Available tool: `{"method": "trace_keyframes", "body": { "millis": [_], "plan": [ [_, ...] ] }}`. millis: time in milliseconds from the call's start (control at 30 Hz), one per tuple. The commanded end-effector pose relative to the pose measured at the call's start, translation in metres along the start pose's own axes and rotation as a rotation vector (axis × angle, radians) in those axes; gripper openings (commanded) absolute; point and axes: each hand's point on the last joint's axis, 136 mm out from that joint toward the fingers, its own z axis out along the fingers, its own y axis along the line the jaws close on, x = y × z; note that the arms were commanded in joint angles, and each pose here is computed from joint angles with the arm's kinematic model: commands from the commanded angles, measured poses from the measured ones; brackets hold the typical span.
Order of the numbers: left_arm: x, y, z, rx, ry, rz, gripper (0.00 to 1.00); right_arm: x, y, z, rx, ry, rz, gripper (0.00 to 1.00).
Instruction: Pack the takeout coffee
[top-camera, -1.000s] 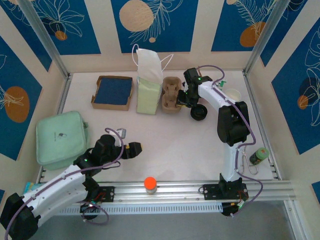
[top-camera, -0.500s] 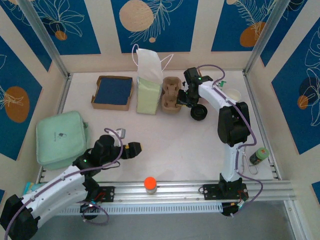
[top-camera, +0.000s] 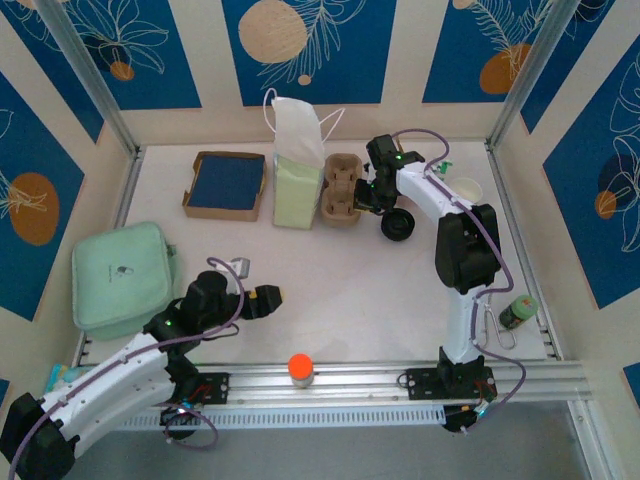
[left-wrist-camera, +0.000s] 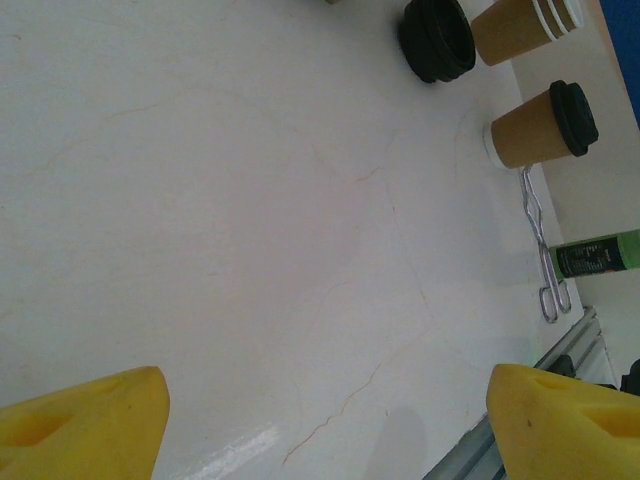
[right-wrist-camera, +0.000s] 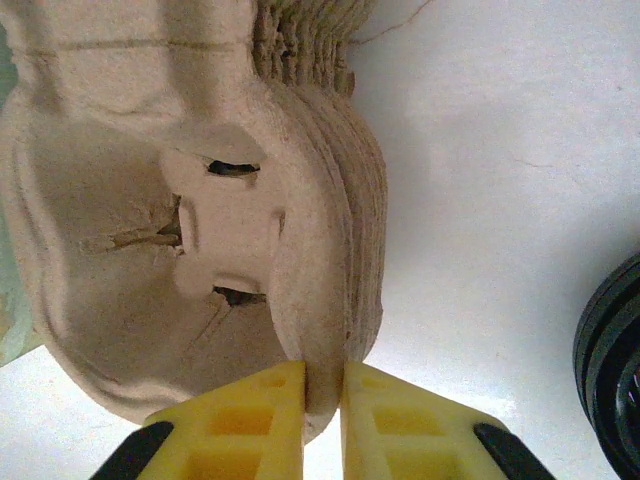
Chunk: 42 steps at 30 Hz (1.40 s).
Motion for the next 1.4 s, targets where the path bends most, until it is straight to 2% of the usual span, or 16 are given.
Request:
{"method": "trace_keyframes", "body": {
  "millis": [0, 767, 1367],
  "plan": [
    [-0.001, 0.007, -0.001, -0.023, -0.012, -0.01, 0.83, -0.006, 0.013, -0.027, -0.026, -0.046, -0.009, 0.14],
    [-0.001, 0.007, -0.001, -0.024, -0.015, -0.011, 0.83, -0.008, 0.012, -0.036, -0.041, -0.063, 0.006, 0.03],
    [-0.001, 0.007, -0.001, -0.02, -0.015, -0.012, 0.83, 0.004, -0.006, -0.025, -0.061, -0.024, 0.055, 0.02]
  ]
}}
